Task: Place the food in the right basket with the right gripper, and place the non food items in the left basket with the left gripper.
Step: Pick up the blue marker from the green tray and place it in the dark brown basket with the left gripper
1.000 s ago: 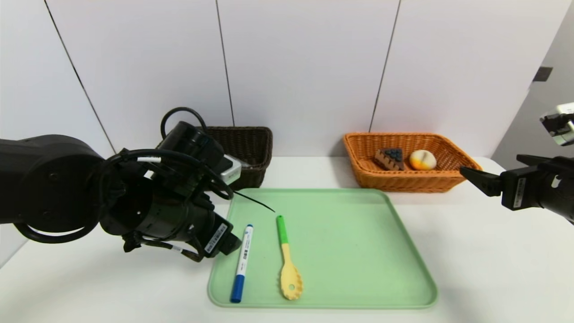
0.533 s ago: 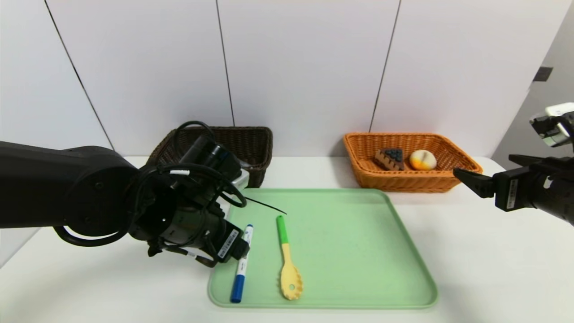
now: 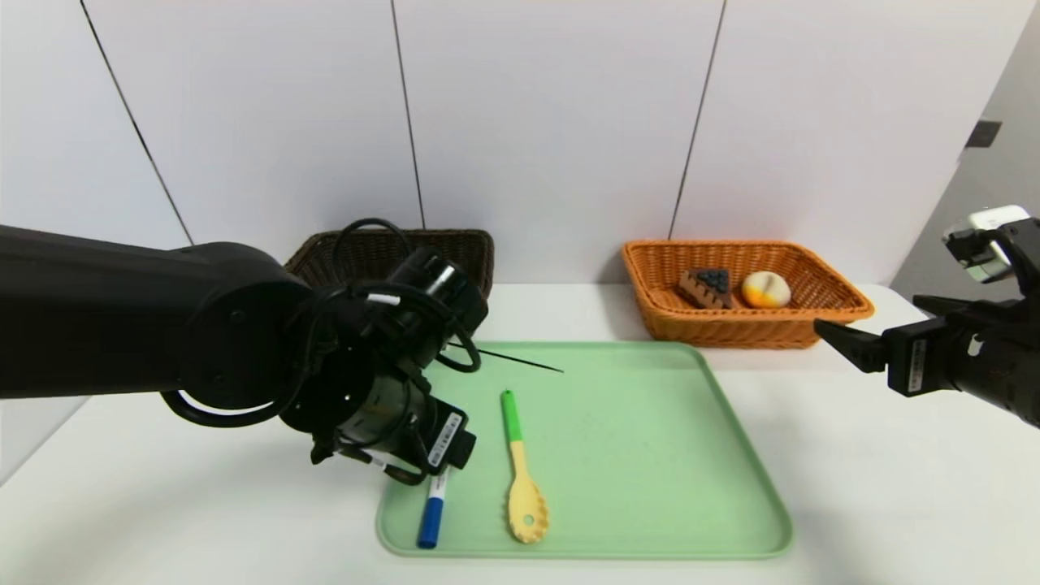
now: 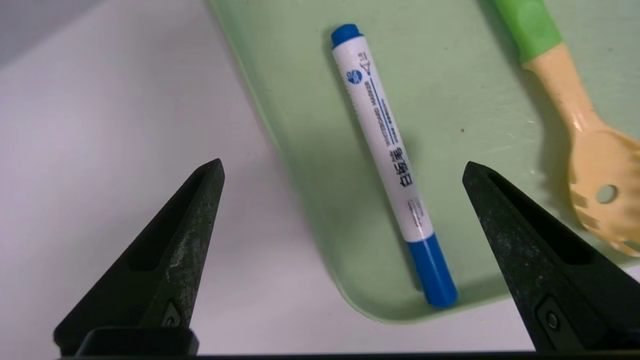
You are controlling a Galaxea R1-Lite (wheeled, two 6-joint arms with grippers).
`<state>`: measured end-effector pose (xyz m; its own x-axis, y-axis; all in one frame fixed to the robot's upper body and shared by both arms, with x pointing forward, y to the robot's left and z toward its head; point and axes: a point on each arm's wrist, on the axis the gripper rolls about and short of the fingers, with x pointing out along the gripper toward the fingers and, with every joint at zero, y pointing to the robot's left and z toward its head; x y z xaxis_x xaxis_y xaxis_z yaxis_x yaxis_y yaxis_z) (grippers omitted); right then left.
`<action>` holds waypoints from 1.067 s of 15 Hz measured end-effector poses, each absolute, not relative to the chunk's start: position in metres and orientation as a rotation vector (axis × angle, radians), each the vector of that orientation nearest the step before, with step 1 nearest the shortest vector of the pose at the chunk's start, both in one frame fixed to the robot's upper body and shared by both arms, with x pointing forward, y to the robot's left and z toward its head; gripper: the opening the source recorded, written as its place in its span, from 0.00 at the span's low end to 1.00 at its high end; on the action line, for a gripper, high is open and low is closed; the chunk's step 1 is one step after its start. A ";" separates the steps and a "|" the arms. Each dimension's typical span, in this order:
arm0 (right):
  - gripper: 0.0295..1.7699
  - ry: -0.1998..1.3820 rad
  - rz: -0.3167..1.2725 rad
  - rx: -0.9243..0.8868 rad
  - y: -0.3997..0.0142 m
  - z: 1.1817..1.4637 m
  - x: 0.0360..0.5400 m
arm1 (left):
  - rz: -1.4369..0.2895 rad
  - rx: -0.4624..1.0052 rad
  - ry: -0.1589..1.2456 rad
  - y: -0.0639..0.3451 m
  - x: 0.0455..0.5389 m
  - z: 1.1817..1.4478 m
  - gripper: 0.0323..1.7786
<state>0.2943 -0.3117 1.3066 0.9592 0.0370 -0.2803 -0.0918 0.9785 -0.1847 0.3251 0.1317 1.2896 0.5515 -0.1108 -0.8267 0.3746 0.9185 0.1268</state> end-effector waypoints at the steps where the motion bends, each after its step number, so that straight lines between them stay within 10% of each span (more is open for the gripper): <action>1: 0.96 0.285 0.067 -0.198 -0.312 1.305 0.294 | -0.282 0.289 0.971 0.127 0.322 1.294 0.95; 16: 0.96 0.296 0.068 -0.203 -0.313 1.292 0.284 | -0.238 0.168 1.023 0.088 0.317 1.286 0.95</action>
<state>0.2845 -0.3125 1.2915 0.9544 0.0371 -0.2961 -0.0966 0.9772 -0.1888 0.3169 0.0883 1.2865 0.4984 -0.1177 -0.8589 0.2740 0.9613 0.0273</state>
